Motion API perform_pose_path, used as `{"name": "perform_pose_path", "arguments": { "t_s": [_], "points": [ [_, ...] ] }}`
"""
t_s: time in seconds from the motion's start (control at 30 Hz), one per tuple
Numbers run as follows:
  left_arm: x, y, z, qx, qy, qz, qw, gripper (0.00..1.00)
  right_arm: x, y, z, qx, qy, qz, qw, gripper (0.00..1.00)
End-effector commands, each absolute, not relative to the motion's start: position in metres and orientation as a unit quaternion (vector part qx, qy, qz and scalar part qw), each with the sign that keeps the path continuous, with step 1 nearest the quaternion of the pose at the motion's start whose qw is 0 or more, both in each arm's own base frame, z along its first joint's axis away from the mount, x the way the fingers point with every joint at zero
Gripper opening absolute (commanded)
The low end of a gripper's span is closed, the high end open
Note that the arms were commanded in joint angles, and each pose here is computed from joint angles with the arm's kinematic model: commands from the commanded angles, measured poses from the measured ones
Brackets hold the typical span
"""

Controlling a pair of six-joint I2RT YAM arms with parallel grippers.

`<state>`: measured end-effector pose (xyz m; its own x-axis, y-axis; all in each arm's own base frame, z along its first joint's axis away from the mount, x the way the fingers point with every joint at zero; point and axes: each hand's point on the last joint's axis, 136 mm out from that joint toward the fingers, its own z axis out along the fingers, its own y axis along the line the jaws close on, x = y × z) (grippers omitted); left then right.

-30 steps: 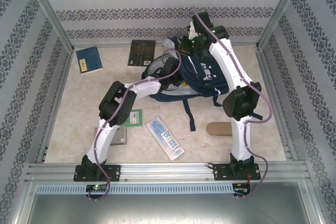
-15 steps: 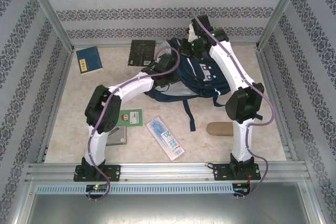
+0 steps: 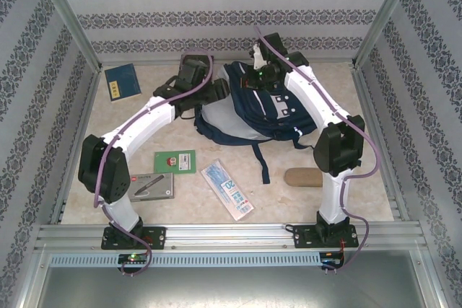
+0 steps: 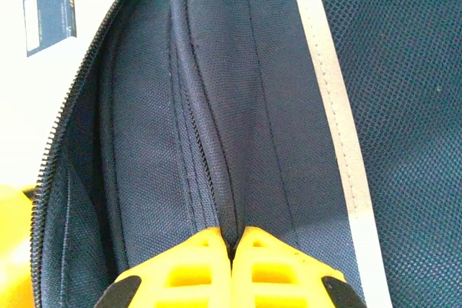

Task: Pack the student bag
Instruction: Place the book in the student bag, then close the student bag at the top-center of the table.

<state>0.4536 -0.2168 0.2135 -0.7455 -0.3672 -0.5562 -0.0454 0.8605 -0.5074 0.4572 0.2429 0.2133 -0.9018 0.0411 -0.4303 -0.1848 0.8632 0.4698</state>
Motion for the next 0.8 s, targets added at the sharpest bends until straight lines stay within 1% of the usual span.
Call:
{"name": "perform_pose_path", "arguments": {
  "t_s": [0.0, 0.03, 0.07, 0.1, 0.13, 0.27, 0.33, 0.43, 0.53, 0.63, 0.67, 0.73, 0.77],
  "points": [
    [0.481, -0.205, 0.205, -0.108, 0.901, -0.253, 0.335, 0.89, 0.449, 0.243, 0.228, -0.076, 0.938, 0.225, 0.251, 0.00],
    [0.489, -0.204, 0.205, -0.110, 0.899, -0.259, 0.336, 0.89, 0.447, 0.244, 0.224, -0.083, 0.941, 0.216, 0.248, 0.02],
    [0.499, -0.200, 0.201, -0.116, 0.898, -0.264, 0.334, 0.89, 0.444, 0.245, 0.220, -0.088, 0.943, 0.209, 0.244, 0.10],
    [0.508, -0.196, 0.198, -0.123, 0.896, -0.268, 0.332, 0.89, 0.442, 0.246, 0.215, -0.089, 0.945, 0.204, 0.241, 0.25],
    [0.516, -0.195, 0.193, -0.127, 0.896, -0.272, 0.329, 0.88, 0.441, 0.247, 0.212, -0.090, 0.945, 0.203, 0.238, 0.30],
    [0.548, -0.191, 0.179, -0.135, 0.891, -0.282, 0.331, 0.88, 0.434, 0.253, 0.206, -0.091, 0.946, 0.212, 0.230, 0.33],
    [0.563, -0.189, 0.170, -0.142, 0.887, -0.290, 0.329, 0.88, 0.429, 0.257, 0.205, -0.094, 0.946, 0.212, 0.228, 0.39],
    [0.588, -0.185, 0.162, -0.163, 0.874, -0.318, 0.329, 0.86, 0.420, 0.264, 0.204, -0.102, 0.947, 0.207, 0.225, 0.44],
    [0.611, -0.180, 0.147, -0.183, 0.866, -0.331, 0.328, 0.85, 0.411, 0.270, 0.205, -0.100, 0.946, 0.213, 0.224, 0.53],
    [0.631, -0.177, 0.134, -0.190, 0.866, -0.331, 0.323, 0.85, 0.401, 0.280, 0.204, -0.098, 0.944, 0.227, 0.220, 0.64],
    [0.636, -0.174, 0.128, -0.194, 0.869, -0.324, 0.318, 0.85, 0.398, 0.283, 0.206, -0.098, 0.943, 0.231, 0.220, 0.74],
    [0.644, -0.168, 0.113, -0.199, 0.875, -0.313, 0.311, 0.85, 0.392, 0.289, 0.206, -0.099, 0.941, 0.237, 0.218, 0.82],
    [0.648, -0.164, 0.105, -0.202, 0.878, -0.304, 0.308, 0.85, 0.389, 0.293, 0.207, -0.100, 0.941, 0.239, 0.217, 0.91]
  ]
}}
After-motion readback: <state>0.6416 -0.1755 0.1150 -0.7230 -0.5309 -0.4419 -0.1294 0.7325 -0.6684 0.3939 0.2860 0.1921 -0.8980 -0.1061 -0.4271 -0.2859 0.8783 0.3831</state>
